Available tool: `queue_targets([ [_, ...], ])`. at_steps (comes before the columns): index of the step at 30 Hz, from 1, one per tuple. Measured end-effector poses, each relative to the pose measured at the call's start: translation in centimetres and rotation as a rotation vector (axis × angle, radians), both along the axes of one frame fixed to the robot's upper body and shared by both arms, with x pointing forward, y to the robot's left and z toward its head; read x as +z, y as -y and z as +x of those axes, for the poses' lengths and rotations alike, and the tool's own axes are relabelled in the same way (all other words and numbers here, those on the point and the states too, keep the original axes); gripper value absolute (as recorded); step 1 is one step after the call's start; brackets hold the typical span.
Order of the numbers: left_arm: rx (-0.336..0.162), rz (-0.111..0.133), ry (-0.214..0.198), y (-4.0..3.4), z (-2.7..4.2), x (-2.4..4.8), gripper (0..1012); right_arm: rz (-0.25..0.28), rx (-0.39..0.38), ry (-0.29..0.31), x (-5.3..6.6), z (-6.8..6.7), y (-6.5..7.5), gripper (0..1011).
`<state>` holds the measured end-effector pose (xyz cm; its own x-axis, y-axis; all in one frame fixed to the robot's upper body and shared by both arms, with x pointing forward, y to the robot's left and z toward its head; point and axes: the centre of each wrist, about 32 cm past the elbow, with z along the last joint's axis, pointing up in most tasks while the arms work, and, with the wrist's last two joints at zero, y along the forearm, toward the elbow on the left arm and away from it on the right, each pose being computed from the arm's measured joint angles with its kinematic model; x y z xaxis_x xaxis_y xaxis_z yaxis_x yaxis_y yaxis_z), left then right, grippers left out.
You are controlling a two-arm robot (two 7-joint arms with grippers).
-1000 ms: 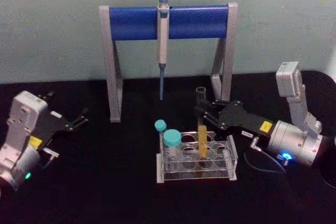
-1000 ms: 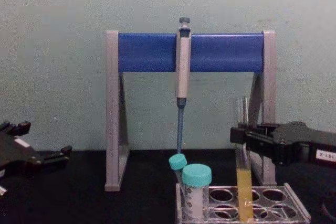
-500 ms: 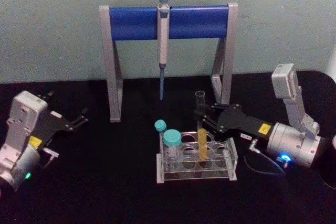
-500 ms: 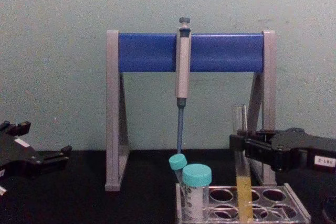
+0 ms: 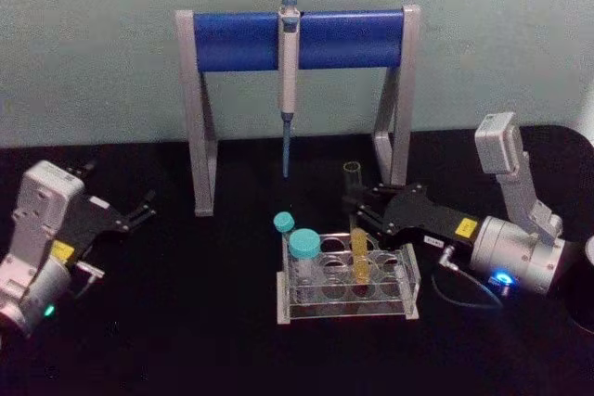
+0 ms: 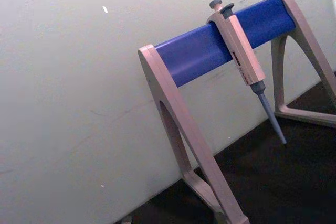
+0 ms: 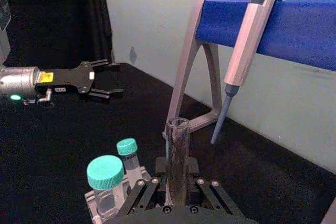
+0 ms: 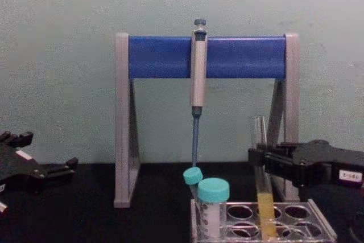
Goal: Pick up the test tube from the test tube rack, shake it, then place it back into the test tube rack.
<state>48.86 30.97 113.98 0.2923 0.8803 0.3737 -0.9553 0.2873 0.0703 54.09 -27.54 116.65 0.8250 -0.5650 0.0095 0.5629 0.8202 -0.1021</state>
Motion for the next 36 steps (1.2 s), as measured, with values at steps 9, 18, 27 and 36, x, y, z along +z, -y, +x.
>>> queue_targets([
  [9,0.000,0.000,0.000,0.00,0.00,0.00,1001,-0.001,0.000,0.000,0.01,-0.01,0.01,233],
  [18,0.000,0.000,0.000,0.00,0.00,0.00,1001,-0.001,0.000,0.000,-0.01,-0.02,0.03,233],
  [27,0.000,0.000,0.000,0.00,0.00,0.00,1001,-0.003,0.001,-0.002,-0.06,-0.05,0.06,308],
  [36,0.000,0.000,0.000,0.00,0.00,0.00,1001,-0.001,0.001,-0.003,-0.06,-0.05,0.06,596],
])
